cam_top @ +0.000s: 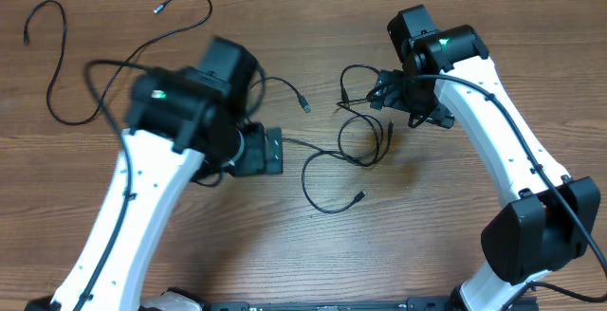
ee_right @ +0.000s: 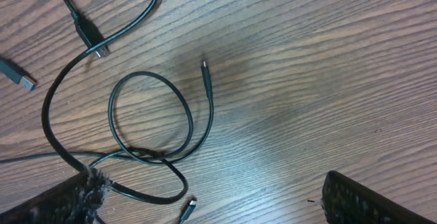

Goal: Untangle cables
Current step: 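Move the left gripper back to the center cable tangle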

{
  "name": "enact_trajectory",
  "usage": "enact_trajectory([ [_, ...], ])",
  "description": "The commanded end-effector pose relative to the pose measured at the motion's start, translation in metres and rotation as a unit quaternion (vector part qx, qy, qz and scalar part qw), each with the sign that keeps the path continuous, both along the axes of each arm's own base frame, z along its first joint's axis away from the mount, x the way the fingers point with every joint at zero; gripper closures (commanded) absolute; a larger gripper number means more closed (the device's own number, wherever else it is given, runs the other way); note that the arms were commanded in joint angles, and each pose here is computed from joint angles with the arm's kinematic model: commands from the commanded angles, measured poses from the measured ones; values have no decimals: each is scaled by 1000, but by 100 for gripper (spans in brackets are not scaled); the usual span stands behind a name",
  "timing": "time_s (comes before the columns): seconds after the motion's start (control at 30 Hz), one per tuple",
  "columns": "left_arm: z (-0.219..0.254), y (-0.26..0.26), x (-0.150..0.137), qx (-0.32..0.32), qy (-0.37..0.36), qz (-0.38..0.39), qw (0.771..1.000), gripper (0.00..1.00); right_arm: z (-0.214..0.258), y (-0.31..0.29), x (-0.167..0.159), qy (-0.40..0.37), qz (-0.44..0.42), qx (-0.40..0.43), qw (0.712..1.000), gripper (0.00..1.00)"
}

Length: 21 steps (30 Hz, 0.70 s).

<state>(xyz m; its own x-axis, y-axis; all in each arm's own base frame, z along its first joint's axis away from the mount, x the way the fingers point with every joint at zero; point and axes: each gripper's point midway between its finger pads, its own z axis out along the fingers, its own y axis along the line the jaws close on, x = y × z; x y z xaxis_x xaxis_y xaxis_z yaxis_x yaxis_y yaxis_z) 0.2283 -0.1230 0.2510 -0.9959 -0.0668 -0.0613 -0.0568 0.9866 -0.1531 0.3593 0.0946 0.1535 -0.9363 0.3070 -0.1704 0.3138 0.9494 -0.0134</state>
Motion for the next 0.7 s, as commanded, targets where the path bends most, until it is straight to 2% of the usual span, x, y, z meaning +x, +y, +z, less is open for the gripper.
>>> enact_trajectory([
  [0.0, -29, -2, -18, 31, 55, 19, 998, 0, 17, 0, 3, -26, -1, 5, 1000, 0],
  [0.17, -49, -9, -26, 39, 75, 36, 996, 0, 17, 0, 3, -26, -1, 5, 1000, 0],
  [0.5, -105, -56, 19, -38, 6, 110, 993, 1, 17, 0, 3, -26, -1, 5, 1000, 0],
  [0.67, -134, -59, 23, -48, 3, 140, 989, 0, 17, 0, 3, -26, -1, 5, 1000, 0],
])
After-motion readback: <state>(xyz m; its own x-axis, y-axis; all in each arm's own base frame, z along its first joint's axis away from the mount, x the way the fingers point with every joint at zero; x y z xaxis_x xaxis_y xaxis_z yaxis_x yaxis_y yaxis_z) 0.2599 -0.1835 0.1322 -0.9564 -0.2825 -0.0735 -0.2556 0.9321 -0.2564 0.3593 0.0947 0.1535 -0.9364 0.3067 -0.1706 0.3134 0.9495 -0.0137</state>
